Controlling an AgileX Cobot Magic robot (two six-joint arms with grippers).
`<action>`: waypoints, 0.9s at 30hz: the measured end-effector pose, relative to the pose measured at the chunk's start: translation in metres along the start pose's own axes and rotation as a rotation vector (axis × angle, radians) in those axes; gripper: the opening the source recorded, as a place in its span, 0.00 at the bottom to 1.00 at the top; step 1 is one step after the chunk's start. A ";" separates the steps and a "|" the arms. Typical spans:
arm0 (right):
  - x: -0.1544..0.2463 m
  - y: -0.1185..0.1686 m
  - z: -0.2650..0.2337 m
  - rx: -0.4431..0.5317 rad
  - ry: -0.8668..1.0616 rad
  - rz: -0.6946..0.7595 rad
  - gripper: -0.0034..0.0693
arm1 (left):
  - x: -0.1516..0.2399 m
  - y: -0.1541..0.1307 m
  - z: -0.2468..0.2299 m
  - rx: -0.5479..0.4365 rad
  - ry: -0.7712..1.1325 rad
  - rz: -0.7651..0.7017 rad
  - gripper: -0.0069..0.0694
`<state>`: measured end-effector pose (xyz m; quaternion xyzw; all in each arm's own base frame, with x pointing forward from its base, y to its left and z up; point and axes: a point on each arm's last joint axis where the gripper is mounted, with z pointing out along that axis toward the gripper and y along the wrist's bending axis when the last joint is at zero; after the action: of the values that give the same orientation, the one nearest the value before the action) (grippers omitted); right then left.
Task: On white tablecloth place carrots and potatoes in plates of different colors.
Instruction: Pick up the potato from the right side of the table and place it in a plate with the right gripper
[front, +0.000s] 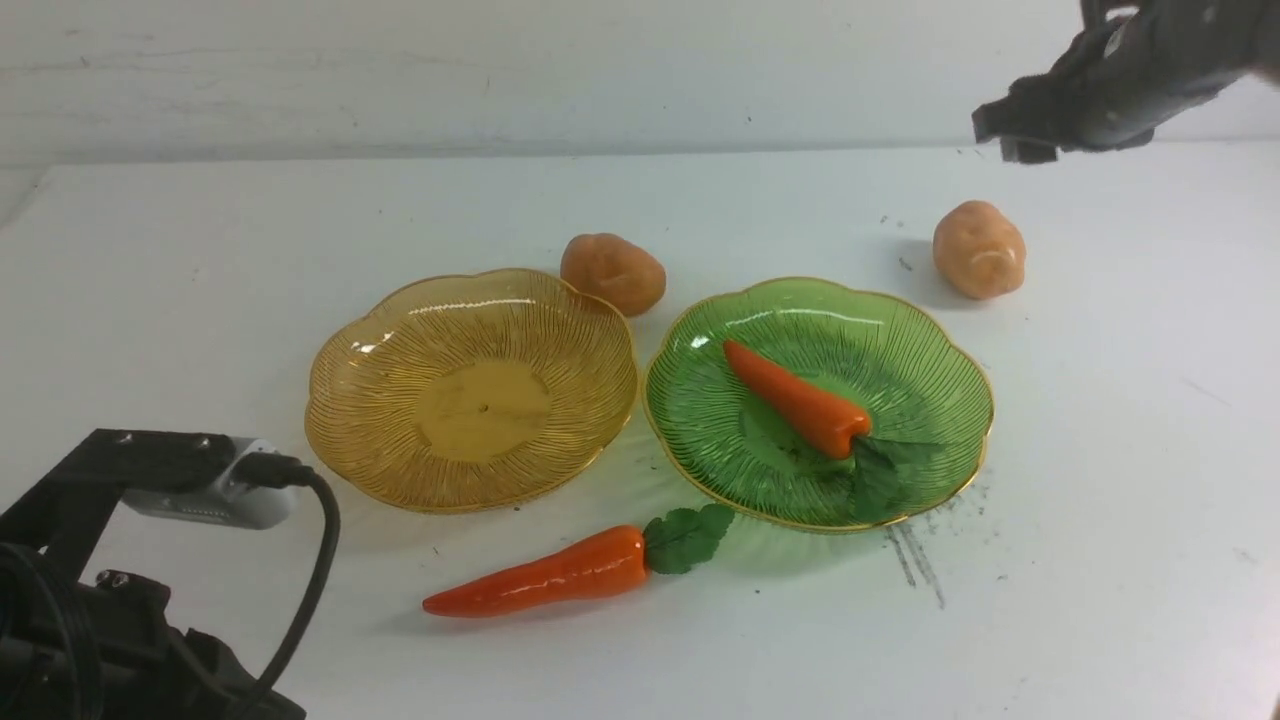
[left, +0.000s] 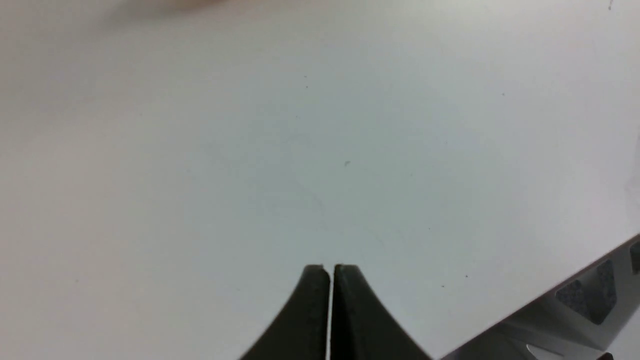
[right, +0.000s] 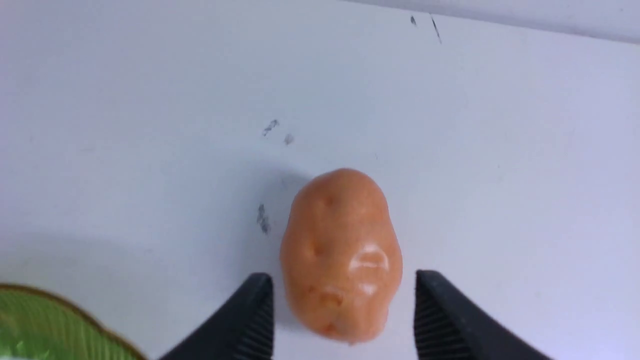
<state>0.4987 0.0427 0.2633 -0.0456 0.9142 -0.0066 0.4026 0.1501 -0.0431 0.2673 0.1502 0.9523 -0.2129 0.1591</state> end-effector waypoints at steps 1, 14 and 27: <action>0.005 0.000 0.014 0.007 -0.014 0.003 0.75 | 0.001 0.000 0.000 0.003 0.005 -0.003 0.09; 0.057 0.000 0.096 0.036 0.041 0.033 1.00 | 0.003 -0.001 0.000 0.011 0.029 -0.051 0.09; 0.066 0.001 0.103 0.028 0.080 0.057 0.82 | 0.005 -0.001 0.000 0.005 0.056 -0.074 0.09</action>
<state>0.5301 0.0408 0.1455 -0.0137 0.9303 -0.0100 0.3665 0.1451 -0.0425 0.2659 0.1210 0.9608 -0.2166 0.1241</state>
